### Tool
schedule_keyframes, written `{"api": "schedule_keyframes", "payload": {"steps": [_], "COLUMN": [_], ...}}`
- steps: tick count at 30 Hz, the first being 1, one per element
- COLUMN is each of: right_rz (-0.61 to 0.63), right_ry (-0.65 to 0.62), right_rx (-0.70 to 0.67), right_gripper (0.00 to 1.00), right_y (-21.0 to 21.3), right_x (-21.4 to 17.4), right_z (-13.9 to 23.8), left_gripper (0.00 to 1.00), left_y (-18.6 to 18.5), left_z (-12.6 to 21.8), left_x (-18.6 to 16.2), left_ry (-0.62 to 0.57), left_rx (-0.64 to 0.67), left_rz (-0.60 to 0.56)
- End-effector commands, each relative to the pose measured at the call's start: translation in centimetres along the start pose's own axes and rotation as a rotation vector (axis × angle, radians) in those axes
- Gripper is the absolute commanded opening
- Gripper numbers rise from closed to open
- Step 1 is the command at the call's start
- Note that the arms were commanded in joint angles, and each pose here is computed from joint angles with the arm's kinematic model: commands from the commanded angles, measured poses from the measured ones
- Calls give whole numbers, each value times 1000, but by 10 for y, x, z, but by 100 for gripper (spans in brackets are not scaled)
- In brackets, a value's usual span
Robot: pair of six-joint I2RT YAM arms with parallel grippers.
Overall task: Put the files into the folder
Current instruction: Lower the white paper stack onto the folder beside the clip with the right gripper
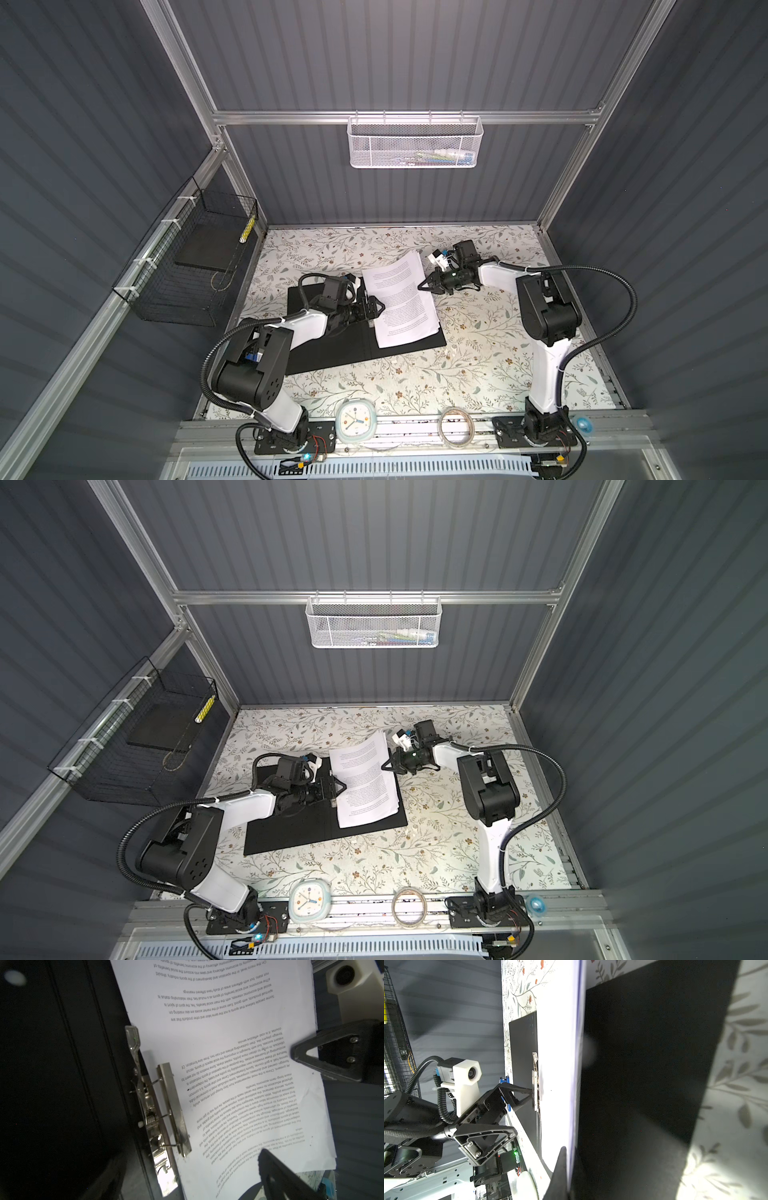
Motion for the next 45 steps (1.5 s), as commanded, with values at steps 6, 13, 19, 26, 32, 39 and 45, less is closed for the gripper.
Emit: {"api": "schedule_keyframes", "payload": {"steps": [6, 13, 19, 26, 32, 39, 45], "right_rz": [-7, -22, -15, 15, 51, 124, 134], "right_ry": [8, 12, 30, 51, 42, 26, 34], "right_rx": [-15, -29, -58, -173, -361, -474, -536], "right_gripper": [0, 1, 10, 34, 58, 68, 73], "right_y": [-2, -1, -4, -8, -16, -1, 6], "right_x": [-5, -9, -12, -11, -9, -14, -35], "right_z": [-9, -11, -12, 1, 27, 64, 86], "left_gripper": [99, 99, 99, 99, 99, 99, 99], "left_y": [-1, -1, -2, -4, -8, -24, -52], "left_z": [1, 0, -1, 6, 22, 49, 50], "left_x": [-3, -3, -1, 6, 25, 76, 119], "left_ry": [18, 20, 14, -3, -55, -178, -229], "left_rx": [-17, -14, -14, 21, 118, 280, 308], "left_rz": [-8, -8, -6, -29, -80, -163, -261]}}
Point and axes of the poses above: each gripper's point midway between its finger pads, its own z axis back along the fingers, its own y axis along the line the jaws close on, x = y × z, the point moved 1 cm from there along z, back along the fingers, and after that the axes turned 14 degrees about z, right-handed, at the moved point
